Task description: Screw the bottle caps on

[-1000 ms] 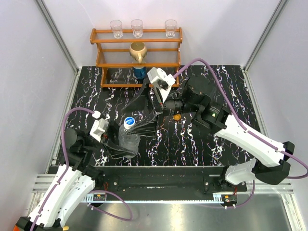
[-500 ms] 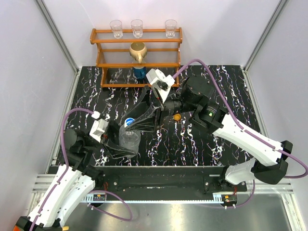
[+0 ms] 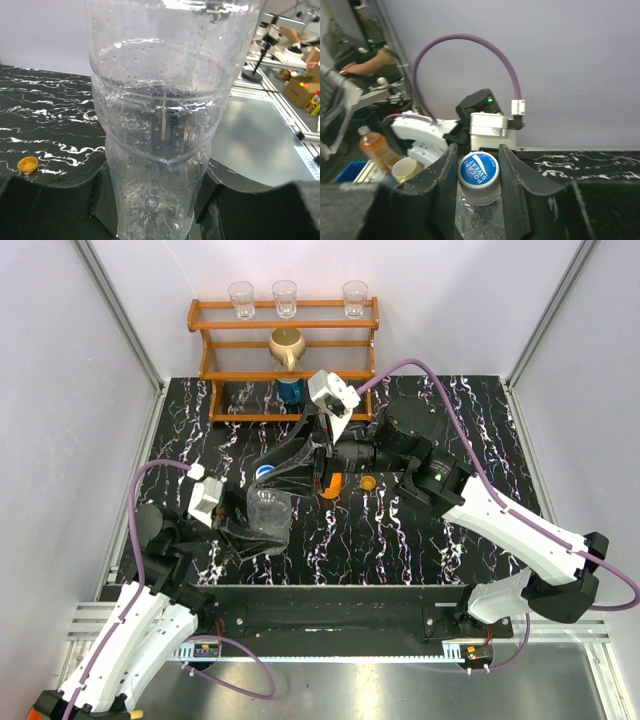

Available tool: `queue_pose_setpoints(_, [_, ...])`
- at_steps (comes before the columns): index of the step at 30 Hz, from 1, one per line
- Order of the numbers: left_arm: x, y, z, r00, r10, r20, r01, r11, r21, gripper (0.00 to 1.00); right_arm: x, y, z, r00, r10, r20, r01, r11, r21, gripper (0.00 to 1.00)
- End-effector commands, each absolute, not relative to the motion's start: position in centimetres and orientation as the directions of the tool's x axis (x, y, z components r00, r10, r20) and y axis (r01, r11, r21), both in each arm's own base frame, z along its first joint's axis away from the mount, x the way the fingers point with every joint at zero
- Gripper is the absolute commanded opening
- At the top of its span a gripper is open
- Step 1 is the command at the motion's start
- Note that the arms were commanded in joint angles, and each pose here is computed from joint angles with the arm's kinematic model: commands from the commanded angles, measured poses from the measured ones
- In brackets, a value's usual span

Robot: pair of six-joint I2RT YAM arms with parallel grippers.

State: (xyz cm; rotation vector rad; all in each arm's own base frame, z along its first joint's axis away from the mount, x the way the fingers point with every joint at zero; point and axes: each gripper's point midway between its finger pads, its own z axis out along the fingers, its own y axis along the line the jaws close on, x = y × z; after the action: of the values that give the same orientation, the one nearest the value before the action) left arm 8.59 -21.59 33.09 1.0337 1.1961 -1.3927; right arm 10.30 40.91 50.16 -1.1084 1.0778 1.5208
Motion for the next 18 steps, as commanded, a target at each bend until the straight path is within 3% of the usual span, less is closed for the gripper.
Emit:
queue_pose_setpoints(1, [12.3, -20.9, 36.0, -0.045, -0.239, -0.970, 0.975, 0.200, -0.094, 0.43, 14.3, 41.3, 48.2, -0.160, 0.141, -0.977, -0.984, 0.055, 0.169, 0.00])
queue_pose_setpoints(5, [15.9, -19.7, 35.0, -0.042, -0.224, -0.974, 0.907, 0.400, -0.131, 0.40, 18.2, 41.1, 47.2, -0.193, 0.139, -0.971, -0.933, 0.281, 0.225, 0.00])
queue_pose_setpoints(7, [16.9, -19.2, 34.5, -0.030, -0.210, -0.977, 0.881, 0.456, -0.125, 0.39, 19.1, 41.1, 47.6, -0.198, 0.153, -0.968, -0.913, 0.331, 0.239, 0.00])
queue_pose_setpoints(9, [17.6, -18.8, 34.1, -0.033, -0.206, -0.978, 0.856, 0.499, -0.134, 0.38, 19.3, 41.0, 47.9, -0.193, 0.169, -0.966, -0.901, 0.361, 0.243, 0.20])
queue_pose_setpoints(12, [17.6, -18.7, 33.9, -0.035, -0.205, -0.978, 0.854, 0.502, -0.135, 0.38, 19.5, 40.9, 48.2, -0.180, 0.180, -0.967, -0.895, 0.378, 0.237, 0.33])
queue_pose_setpoints(13, [17.4, -18.8, 33.9, -0.035, -0.203, -0.979, 0.860, 0.492, -0.133, 0.38, 19.4, 40.6, 48.5, -0.174, 0.189, -0.966, -0.896, 0.378, 0.235, 0.42])
queue_pose_setpoints(14, [17.4, -18.8, 33.9, -0.033, -0.202, -0.979, 0.861, 0.491, -0.130, 0.38, 19.4, 40.6, 48.4, -0.172, 0.198, -0.965, -0.895, 0.377, 0.237, 0.59])
queue_pose_setpoints(18, [17.3, -18.8, 33.9, -0.032, -0.204, -0.978, 0.863, 0.489, -0.130, 0.38, 19.0, 40.0, 48.7, -0.156, 0.229, -0.961, -0.899, 0.371, 0.234, 0.72])
